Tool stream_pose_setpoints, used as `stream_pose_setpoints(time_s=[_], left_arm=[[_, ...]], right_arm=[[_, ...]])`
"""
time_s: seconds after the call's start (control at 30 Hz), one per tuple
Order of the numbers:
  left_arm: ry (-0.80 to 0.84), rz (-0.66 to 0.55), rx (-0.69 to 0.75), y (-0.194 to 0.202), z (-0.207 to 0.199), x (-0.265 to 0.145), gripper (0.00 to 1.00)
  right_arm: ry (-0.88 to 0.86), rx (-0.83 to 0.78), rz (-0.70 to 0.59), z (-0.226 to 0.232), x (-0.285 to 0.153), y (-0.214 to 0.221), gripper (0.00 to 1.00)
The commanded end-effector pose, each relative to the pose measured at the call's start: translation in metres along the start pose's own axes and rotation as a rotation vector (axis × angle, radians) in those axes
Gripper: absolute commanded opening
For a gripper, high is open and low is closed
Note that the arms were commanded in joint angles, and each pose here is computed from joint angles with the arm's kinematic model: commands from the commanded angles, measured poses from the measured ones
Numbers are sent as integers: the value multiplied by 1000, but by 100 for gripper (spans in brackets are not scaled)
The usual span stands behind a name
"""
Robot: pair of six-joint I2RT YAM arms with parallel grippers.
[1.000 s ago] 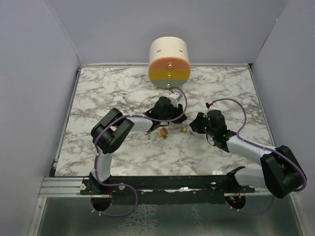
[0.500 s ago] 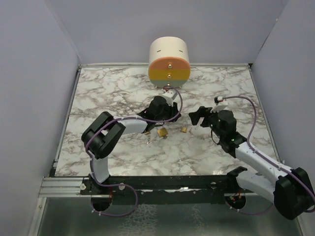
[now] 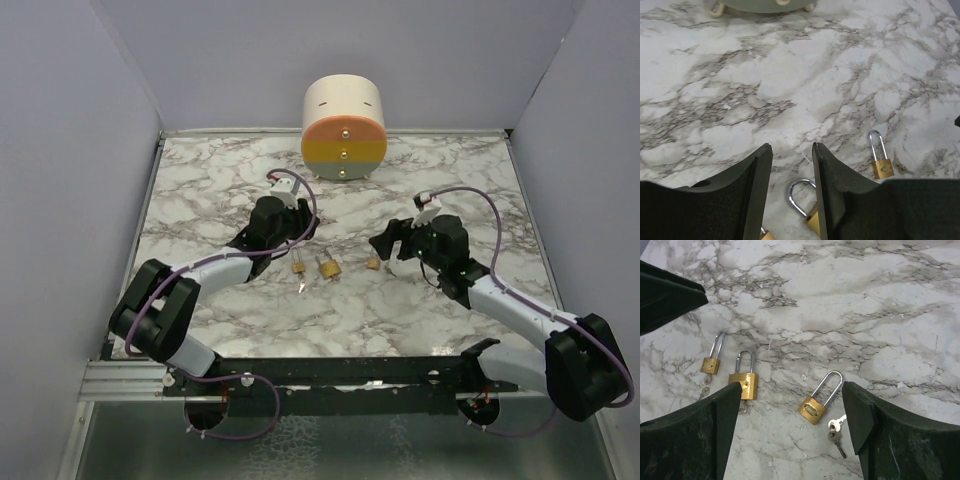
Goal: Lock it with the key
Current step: Pick up the lock from the center of the board.
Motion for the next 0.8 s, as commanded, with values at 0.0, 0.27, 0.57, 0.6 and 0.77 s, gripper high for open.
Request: stream_pose_setpoints(time_s=[0.0,0.27,0.57,0.6,0.77], left_arm=[[-68,-49,-42,-7,20,-20,42],[-105,-53,-76,3,31,-38,42],[-119,-71,-85,4,36,-51,43],[-121,-75,-85,3,36,-52,43],[-133,-75,-89,5,40,-55,43]], right_arm=[[-156,-45,16,30,7,-8,81],[-186,-124,94,55,25,17,77],[-168,-85,231,49,60,46,65],[-174,-84,239,48,62,48,65],[-220,-79,285,53,70,59,65]])
Point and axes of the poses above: each gripper's point midway between its finger pads, its own x axis out along the fingers, its own z axis along the line the jaws close on, y = z × x, the point moved 4 cm from there along -x, back along the fingers, and after that the axes turned 11 degrees about x, right-handed, at the moved point
